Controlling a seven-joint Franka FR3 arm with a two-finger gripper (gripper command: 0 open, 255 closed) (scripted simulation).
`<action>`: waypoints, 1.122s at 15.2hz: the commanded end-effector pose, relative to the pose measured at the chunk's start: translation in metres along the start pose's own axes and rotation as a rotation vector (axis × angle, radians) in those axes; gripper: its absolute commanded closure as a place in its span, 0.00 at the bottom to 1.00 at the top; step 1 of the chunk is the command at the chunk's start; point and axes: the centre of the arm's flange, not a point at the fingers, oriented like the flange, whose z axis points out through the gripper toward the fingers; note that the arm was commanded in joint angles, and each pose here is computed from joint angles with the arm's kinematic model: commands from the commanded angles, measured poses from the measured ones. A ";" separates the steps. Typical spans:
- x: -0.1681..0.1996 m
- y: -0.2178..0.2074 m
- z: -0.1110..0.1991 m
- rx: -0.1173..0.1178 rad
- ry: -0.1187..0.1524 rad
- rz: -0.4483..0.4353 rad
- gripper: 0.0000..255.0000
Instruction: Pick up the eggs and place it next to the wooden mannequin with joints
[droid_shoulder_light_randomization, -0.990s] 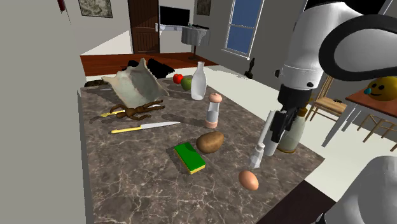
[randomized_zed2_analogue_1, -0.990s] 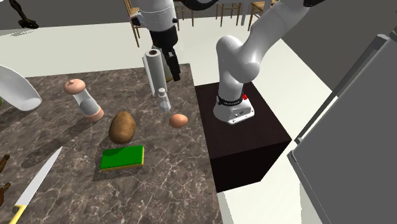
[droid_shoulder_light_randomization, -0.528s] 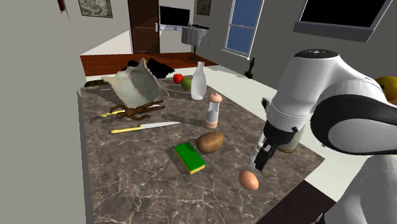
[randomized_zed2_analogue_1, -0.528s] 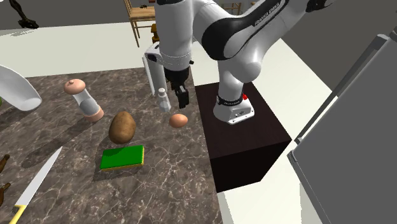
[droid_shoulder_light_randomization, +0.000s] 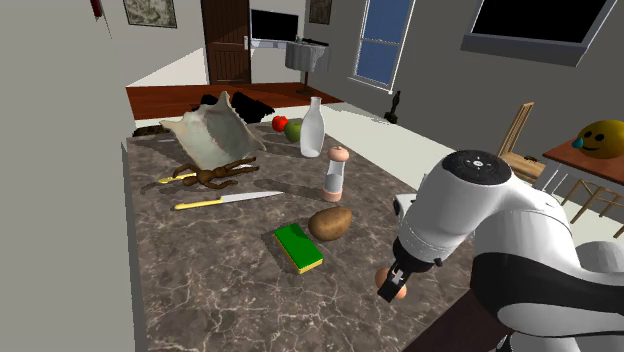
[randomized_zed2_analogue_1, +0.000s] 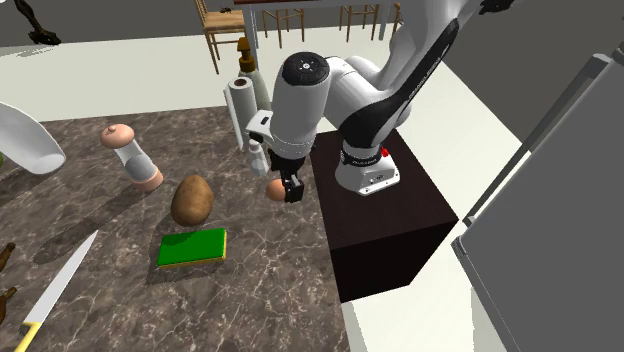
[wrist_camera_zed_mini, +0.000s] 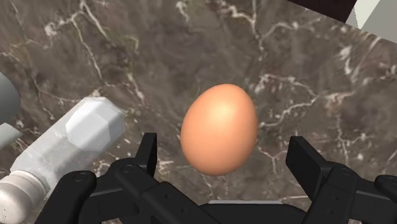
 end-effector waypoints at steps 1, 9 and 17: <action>0.001 0.000 0.011 -0.001 0.004 -0.001 0.00; 0.001 0.000 0.030 -0.001 0.004 -0.001 0.00; 0.001 0.000 0.030 -0.001 0.004 -0.001 1.00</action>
